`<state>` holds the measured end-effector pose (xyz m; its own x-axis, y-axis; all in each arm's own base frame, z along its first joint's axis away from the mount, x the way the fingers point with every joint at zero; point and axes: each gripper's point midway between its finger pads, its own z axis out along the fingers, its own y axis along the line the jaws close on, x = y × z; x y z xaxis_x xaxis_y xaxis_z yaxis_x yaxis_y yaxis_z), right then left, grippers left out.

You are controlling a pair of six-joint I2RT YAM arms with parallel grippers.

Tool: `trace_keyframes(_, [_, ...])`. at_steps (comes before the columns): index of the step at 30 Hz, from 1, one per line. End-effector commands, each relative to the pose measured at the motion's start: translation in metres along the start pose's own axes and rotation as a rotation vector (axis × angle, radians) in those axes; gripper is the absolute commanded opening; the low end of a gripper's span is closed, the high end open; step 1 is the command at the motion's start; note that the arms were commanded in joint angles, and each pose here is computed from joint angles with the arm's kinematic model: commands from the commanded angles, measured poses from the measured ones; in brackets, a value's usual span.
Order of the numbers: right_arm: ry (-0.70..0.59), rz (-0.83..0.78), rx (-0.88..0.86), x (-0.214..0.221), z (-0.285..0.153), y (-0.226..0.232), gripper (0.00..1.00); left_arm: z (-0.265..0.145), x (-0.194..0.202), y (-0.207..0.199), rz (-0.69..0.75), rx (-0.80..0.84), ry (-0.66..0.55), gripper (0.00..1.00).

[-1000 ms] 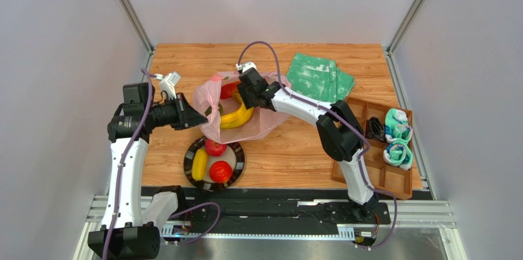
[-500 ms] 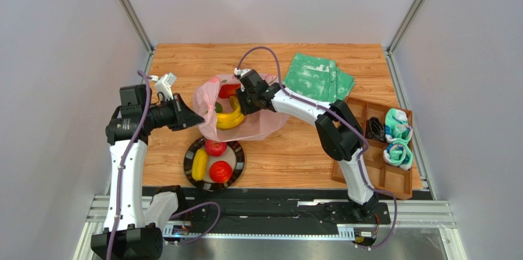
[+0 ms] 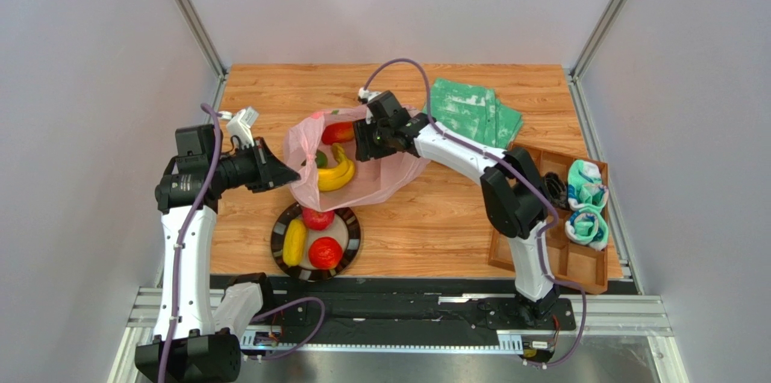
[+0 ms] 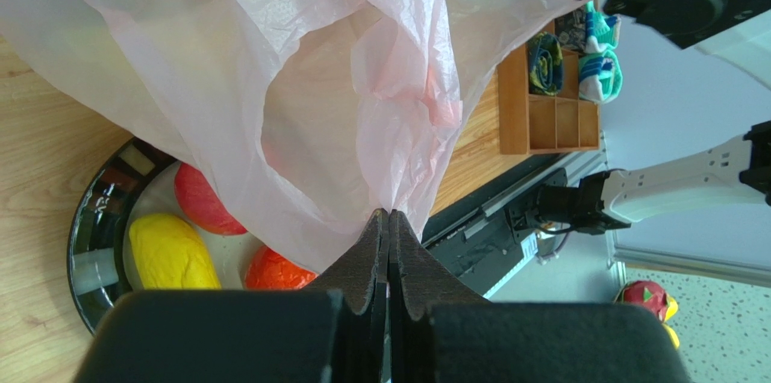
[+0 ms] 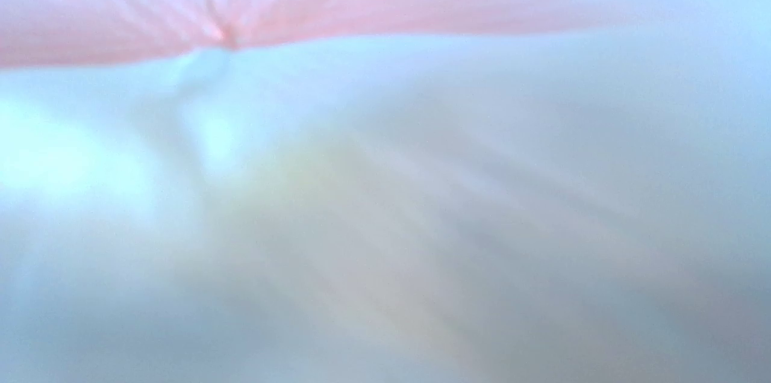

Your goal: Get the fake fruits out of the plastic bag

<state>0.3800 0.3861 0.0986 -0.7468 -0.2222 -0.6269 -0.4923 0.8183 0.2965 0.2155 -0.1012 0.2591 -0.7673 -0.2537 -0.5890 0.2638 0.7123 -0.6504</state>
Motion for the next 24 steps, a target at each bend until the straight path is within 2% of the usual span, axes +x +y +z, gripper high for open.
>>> trace_keyframes(1, [-0.067, 0.23, -0.15, -0.032, -0.043, 0.044, 0.64, -0.002, -0.003, 0.0, 0.004, -0.003, -0.018, 0.0])
trace_keyframes(5, [-0.025, 0.264, -0.205, -0.025, -0.029, 0.086, 0.69, -0.002, -0.003, 0.002, 0.002, -0.012, -0.015, 0.0])
trace_keyframes(9, [0.001, 0.314, -0.149, -0.017, -0.005, 0.095, 0.69, -0.001, -0.005, 0.006, -0.003, -0.025, -0.008, 0.0])
trace_keyframes(16, [-0.03, 0.436, 0.07, -0.018, 0.015, 0.07, 0.68, -0.001, -0.01, 0.008, -0.01, -0.035, -0.002, 0.0])
trace_keyframes(21, [0.0, 0.481, 0.075, -0.01, 0.014, 0.068, 0.65, 0.001, -0.006, 0.014, -0.024, -0.051, 0.006, 0.0])
trace_keyframes(24, [0.011, 0.483, 0.098, 0.0, 0.031, 0.059, 0.65, 0.001, -0.003, 0.016, -0.041, -0.053, 0.013, 0.0])
